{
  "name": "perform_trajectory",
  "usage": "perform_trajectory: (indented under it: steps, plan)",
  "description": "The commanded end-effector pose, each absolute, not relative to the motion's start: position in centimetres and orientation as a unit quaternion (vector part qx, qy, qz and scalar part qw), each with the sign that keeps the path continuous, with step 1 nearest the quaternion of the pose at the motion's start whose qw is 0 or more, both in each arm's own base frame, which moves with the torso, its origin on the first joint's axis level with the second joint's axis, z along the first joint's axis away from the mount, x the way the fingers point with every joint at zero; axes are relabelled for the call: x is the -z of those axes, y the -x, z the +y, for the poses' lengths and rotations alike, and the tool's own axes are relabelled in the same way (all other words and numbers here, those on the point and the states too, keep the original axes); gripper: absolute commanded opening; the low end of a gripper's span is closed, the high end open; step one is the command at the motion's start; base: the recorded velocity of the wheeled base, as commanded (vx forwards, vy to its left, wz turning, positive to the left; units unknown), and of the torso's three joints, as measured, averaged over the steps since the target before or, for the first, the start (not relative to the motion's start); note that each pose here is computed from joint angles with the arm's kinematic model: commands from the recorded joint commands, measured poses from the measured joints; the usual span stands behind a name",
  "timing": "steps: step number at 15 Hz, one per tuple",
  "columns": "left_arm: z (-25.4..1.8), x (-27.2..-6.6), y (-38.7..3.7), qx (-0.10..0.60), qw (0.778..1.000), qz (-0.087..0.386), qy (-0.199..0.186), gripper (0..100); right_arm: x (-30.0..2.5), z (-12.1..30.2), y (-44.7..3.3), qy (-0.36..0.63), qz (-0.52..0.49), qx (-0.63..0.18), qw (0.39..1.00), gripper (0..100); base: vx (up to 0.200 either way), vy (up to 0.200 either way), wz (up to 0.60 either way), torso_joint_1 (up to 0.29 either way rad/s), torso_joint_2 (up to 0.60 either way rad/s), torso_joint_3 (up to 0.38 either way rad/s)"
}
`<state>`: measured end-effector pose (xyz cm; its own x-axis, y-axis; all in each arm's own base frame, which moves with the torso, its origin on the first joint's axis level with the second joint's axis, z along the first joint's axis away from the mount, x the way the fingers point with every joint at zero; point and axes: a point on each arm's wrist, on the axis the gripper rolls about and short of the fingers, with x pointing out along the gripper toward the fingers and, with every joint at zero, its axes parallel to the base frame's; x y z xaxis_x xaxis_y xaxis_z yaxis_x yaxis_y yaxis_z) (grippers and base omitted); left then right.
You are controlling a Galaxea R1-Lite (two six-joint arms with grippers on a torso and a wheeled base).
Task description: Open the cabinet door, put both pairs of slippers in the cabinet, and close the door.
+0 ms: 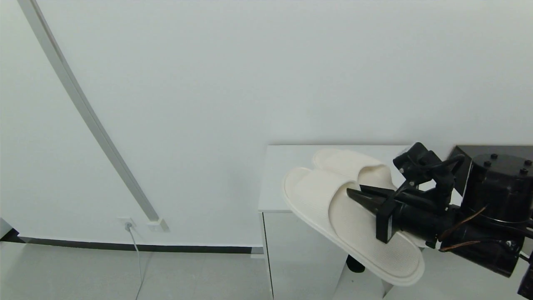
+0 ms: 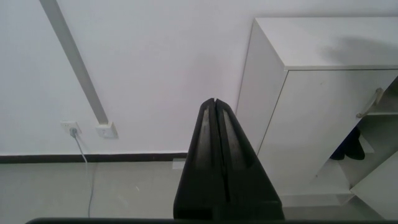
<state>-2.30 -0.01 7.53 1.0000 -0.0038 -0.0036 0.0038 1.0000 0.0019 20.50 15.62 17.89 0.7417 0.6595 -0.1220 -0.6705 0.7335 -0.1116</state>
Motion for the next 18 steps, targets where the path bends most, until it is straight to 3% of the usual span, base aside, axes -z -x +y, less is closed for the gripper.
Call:
perform_trajectory:
  steps: [1, 6, 14, 18]
  plan:
    - [-0.01, -7.53, 2.29, 0.002, 1.0, 0.002, -0.001, 0, -17.25, 14.93, -20.3, 0.085, 0.044, -0.37, 0.924, 0, 0.0, 0.0, 0.0, 0.0, 0.0, 0.0]
    - [-0.02, -7.57, 2.3, 0.002, 1.0, 0.002, -0.002, 0, -17.14, 14.76, -20.57, 0.084, 0.047, -0.374, 0.922, 0, 0.0, 0.0, 0.0, 0.0, 0.0, 0.0]
    - [-0.02, -7.57, 2.3, 0.002, 1.0, 0.002, -0.001, 0, -16.86, 14.84, -20.62, 0.084, 0.052, -0.375, 0.921, 0, -0.2, 0.0, 0.0, -0.001, 0.0, 0.002]
    - [-0.02, -7.57, 2.3, 0.002, 1.0, 0.002, -0.001, 0, -16.59, 14.79, -20.54, 0.086, 0.058, -0.376, 0.921, 0, 0.0, 0.0, 0.0, 0.0, 0.0, 0.0]
